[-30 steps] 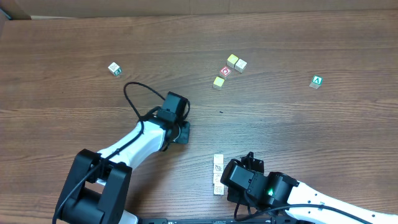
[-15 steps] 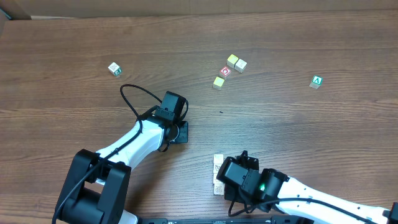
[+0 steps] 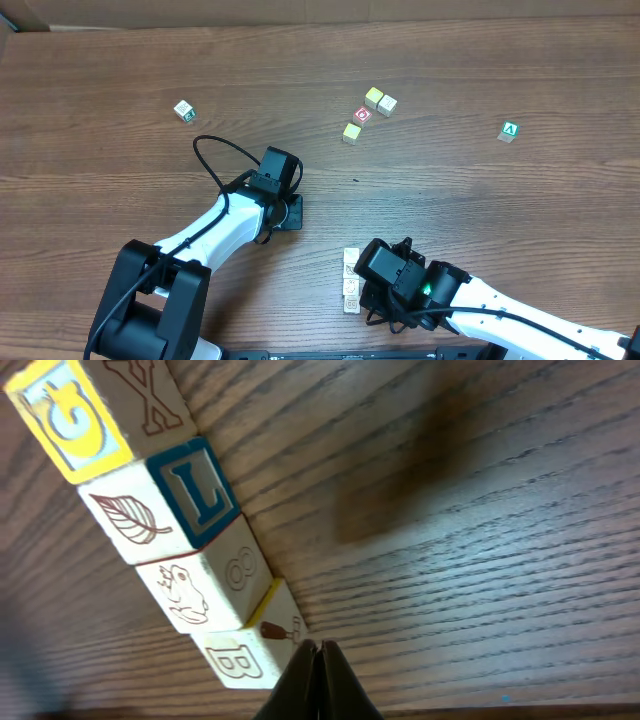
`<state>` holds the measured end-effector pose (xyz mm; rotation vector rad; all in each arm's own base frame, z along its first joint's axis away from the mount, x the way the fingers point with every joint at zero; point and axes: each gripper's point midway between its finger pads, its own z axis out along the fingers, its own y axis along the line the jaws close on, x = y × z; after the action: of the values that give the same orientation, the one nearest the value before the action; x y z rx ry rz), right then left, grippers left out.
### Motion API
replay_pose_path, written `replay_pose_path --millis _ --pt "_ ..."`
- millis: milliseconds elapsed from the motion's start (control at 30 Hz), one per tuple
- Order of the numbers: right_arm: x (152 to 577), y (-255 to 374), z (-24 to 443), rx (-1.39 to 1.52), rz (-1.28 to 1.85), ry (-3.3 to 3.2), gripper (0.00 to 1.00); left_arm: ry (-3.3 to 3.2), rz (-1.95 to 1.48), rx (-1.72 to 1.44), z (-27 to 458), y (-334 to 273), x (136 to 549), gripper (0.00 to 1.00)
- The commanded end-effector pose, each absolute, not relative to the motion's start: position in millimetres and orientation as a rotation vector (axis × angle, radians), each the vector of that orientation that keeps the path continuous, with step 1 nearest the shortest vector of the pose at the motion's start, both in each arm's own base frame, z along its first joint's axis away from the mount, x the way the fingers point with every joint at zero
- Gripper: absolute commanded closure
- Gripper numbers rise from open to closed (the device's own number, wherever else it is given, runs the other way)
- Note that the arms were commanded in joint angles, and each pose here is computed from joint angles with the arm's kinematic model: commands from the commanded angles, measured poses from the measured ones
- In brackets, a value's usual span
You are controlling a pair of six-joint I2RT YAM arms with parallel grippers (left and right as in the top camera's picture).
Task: Flip 4 blocks
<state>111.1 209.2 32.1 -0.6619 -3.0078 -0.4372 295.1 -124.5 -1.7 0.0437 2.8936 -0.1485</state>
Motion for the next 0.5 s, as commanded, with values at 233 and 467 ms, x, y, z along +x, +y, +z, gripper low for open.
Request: replay_pose_path --millis 233,467 --pt "116 221 22 -0.728 -0.422 -2.962 0.96 2.923 -0.169 0.02 -6 -125 290 0.96" --pt "119 227 23 -0.689 -0.462 -2.975 0.96 2.922 -0.169 0.02 -6 -125 290 0.96"
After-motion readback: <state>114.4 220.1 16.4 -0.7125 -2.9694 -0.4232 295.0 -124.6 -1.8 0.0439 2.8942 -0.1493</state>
